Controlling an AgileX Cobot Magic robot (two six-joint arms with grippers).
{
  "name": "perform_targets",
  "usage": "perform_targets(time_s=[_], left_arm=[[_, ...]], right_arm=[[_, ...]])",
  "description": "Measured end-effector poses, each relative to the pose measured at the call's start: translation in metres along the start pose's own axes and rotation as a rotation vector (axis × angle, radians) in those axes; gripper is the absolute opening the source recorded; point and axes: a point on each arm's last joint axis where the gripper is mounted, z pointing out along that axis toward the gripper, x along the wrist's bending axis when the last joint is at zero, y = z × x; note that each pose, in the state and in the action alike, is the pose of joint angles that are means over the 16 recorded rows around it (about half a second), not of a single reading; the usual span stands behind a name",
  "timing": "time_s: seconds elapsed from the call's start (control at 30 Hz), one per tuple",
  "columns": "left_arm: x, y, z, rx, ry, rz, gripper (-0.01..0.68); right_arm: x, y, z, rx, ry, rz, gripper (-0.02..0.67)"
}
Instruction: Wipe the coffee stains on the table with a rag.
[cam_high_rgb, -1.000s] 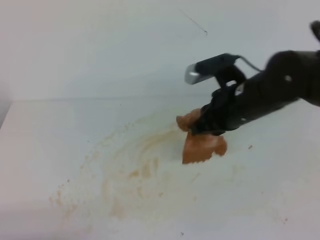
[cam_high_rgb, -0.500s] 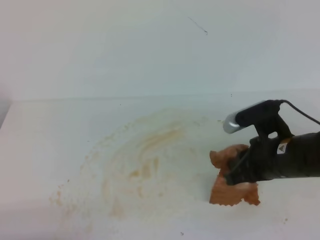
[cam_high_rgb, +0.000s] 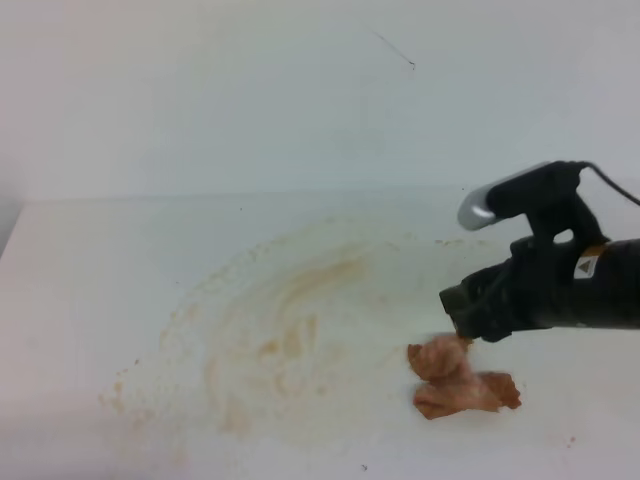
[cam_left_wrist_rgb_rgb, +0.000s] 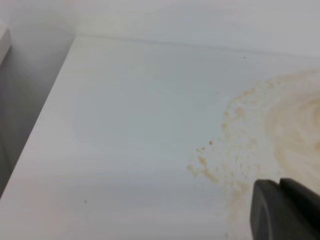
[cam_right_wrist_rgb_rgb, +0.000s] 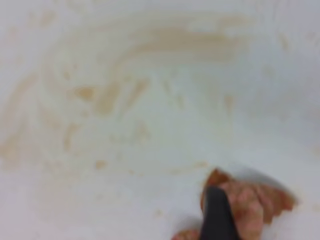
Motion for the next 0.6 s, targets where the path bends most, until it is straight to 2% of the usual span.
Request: perform_targets(time_s=[0.1, 0.33, 0.6], left_arm=[[0.000, 0.000, 0.000, 0.000, 0.000, 0.000, -0.002], [0.000, 0.000, 0.000, 0.000, 0.000, 0.000, -0.002], [0.000, 0.000, 0.000, 0.000, 0.000, 0.000, -0.002]], right_arm=[[0.001, 0.012, -0.022, -0.065, 0.001, -0.008, 0.386], [0.004, 0.030, -0.072, -0.207, -0.001, -0.025, 0.284], [0.005, 0.031, -0.089, -0.252, -0.003, -0.029, 0.221]])
